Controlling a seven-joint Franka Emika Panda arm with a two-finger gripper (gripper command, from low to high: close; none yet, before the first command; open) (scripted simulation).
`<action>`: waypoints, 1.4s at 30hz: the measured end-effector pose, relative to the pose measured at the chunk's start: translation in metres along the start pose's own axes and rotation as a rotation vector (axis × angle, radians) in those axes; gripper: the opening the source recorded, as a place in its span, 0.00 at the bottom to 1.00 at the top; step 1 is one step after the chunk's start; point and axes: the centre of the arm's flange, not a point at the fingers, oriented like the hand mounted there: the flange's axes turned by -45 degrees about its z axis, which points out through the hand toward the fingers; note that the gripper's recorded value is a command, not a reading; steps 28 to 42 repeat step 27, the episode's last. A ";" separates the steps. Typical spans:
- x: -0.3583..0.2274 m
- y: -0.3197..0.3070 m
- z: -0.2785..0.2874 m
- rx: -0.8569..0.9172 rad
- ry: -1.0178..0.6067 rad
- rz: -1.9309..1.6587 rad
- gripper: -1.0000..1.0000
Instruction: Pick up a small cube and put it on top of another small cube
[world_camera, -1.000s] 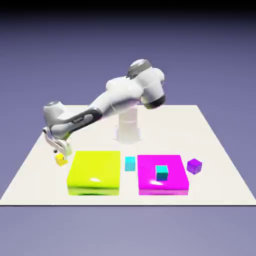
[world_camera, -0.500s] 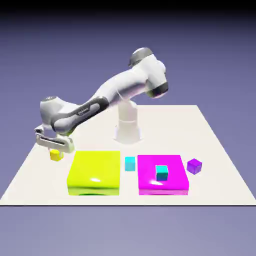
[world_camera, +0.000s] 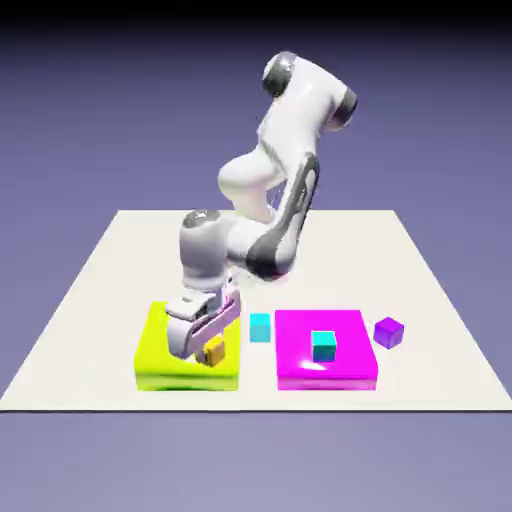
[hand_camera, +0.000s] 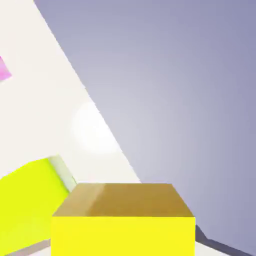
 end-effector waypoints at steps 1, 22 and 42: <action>0.027 -0.009 -0.001 0.005 0.001 -0.094 0.00; 0.280 -0.295 0.042 0.048 -0.011 -1.319 0.00; 0.279 -0.295 0.051 0.048 -0.011 -1.318 1.00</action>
